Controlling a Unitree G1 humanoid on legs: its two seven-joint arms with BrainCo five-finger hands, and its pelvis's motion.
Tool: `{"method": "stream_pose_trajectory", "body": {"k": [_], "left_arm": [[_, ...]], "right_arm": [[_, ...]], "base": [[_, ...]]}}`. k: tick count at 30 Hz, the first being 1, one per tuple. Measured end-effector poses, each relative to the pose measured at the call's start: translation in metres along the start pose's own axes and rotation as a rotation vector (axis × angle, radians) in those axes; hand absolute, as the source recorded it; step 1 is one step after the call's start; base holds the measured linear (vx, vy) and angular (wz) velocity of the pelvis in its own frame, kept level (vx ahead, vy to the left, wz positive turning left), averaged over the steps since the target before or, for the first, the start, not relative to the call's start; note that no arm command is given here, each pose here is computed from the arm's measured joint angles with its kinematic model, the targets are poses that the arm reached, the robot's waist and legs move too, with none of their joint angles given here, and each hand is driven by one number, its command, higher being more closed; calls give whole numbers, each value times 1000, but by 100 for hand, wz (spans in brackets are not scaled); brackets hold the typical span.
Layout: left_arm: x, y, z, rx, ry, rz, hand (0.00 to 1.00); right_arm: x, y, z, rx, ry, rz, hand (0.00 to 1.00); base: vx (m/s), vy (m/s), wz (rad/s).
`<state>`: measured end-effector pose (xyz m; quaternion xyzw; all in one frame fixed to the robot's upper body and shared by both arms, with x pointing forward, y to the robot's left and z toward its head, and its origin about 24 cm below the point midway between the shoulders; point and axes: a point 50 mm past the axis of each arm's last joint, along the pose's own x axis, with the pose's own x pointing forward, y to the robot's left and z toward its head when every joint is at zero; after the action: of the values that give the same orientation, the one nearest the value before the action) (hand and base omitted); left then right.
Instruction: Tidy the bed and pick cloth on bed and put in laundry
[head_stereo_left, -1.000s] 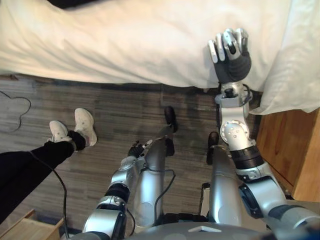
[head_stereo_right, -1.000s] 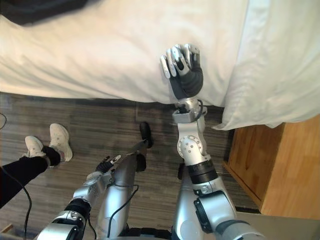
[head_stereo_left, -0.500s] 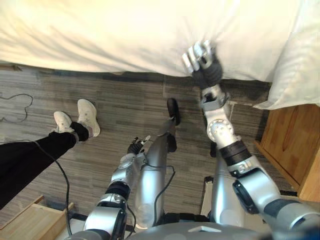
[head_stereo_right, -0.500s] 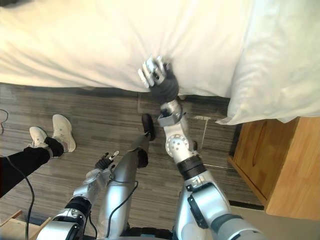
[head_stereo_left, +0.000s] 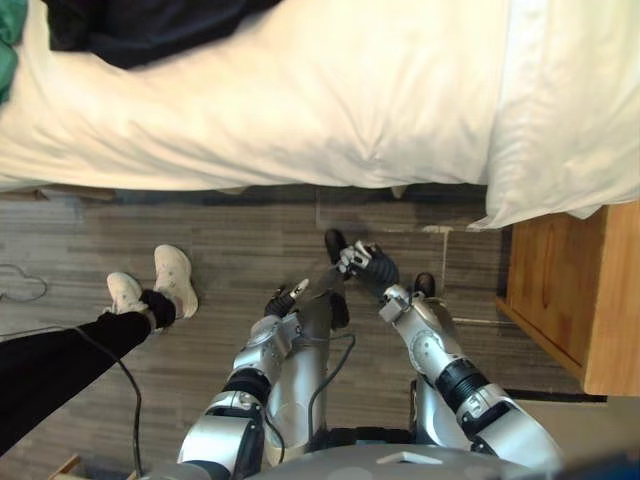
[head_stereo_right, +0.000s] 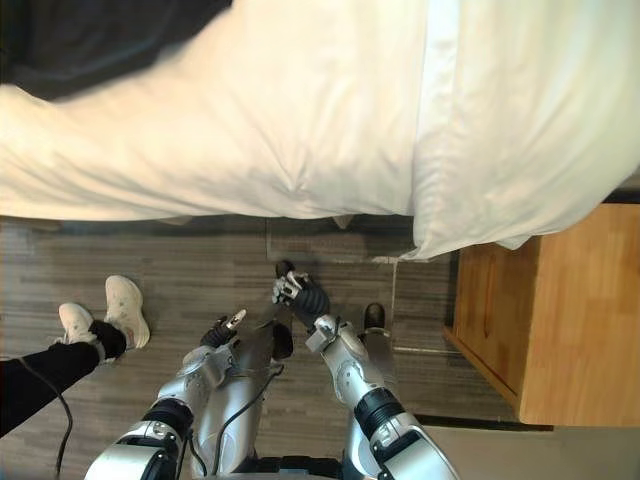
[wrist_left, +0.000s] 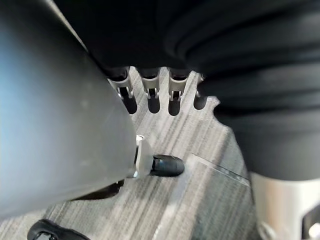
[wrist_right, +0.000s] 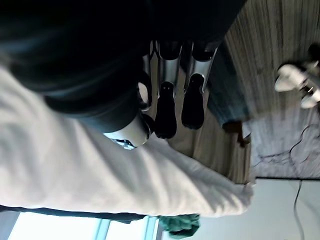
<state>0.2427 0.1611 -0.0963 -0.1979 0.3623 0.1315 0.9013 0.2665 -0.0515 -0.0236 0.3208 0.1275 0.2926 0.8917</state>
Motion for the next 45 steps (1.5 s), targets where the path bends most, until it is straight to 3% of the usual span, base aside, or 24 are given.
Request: {"method": "stream_pose_trajectory", "body": {"k": [4, 6, 15, 20, 23, 31, 35, 38, 41, 43, 45], "left_arm": [[-6, 16, -22, 32, 49, 30, 0], [-10, 22, -36, 26, 83, 33, 0], [-17, 30, -62, 75, 176, 21, 0], [-15, 35, -48, 25, 123, 114, 0], [-14, 39, -31, 4, 57, 162, 0], [-27, 101, -34, -140, 67, 428, 0], [-35, 117, -44, -166, 78, 473, 0], [-38, 111, -69, -146, 177, 481, 0], [-42, 127, -67, -134, 189, 544, 0], [-54, 142, -82, -124, 229, 594, 0], [-52, 135, -83, -58, 248, 539, 0]], "right_arm": [[-41, -26, -49, -6, 188, -203, 0], [-74, -46, -70, 13, 264, -376, 0], [-122, -72, -87, -89, 390, -662, 0], [-126, -82, -84, -220, 504, -724, 0], [-130, -92, -67, -233, 450, -780, 0], [-147, -107, -54, -122, 343, -915, 0], [-162, -115, -49, -122, 321, -968, 0], [-187, -121, -50, -89, 302, -1055, 0], [-198, -113, -73, 12, 280, -1144, 0], [-200, -107, -87, -1, 367, -1086, 0], [-194, -103, -89, -55, 395, -1011, 0]], "base": [[54, 18, -18], [88, 24, -16], [89, 4, 3], [95, -37, -9], [-5, -38, -24], [-29, -45, 1], [66, 218, -35], [117, 587, -34], [68, 605, -29], [91, 504, -55], [79, 231, -8]]}}
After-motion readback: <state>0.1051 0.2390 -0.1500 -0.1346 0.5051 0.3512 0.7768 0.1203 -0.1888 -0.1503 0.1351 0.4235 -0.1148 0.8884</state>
